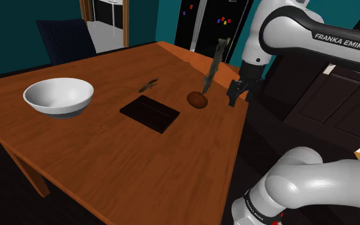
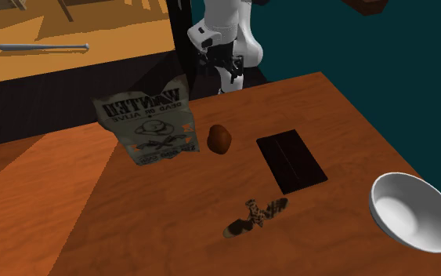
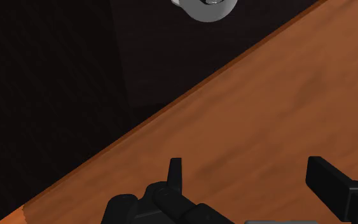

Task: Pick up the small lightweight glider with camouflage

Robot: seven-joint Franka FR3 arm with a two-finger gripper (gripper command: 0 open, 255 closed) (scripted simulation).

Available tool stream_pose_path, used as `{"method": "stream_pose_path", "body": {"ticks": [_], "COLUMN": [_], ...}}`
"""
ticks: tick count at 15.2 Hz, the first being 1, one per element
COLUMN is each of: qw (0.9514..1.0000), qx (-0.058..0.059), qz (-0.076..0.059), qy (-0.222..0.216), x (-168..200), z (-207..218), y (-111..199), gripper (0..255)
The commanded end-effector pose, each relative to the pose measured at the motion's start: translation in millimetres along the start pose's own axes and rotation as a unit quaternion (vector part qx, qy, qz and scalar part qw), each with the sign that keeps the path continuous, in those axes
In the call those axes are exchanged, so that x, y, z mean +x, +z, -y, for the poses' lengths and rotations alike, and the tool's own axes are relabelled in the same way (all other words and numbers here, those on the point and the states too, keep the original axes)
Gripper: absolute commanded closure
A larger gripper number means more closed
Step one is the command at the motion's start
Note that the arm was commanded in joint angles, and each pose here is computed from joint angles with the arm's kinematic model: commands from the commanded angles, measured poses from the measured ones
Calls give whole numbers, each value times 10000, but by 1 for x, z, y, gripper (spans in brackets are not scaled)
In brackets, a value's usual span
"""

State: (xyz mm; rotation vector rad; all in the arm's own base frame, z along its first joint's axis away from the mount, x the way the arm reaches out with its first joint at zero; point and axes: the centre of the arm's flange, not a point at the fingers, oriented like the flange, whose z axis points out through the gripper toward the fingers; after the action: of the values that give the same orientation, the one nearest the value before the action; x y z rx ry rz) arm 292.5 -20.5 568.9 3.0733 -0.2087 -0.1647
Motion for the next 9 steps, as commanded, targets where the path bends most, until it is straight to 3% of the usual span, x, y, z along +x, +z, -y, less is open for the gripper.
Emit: {"method": "stream_pose_path", "body": {"ticks": [1,9], "qw": [10000,9996], "qx": [0,185], "qz": [0,-41], "qy": [0,206], "x": [0,88], "z": [0,50], "y": [0,8], "gripper": [0,0]}}
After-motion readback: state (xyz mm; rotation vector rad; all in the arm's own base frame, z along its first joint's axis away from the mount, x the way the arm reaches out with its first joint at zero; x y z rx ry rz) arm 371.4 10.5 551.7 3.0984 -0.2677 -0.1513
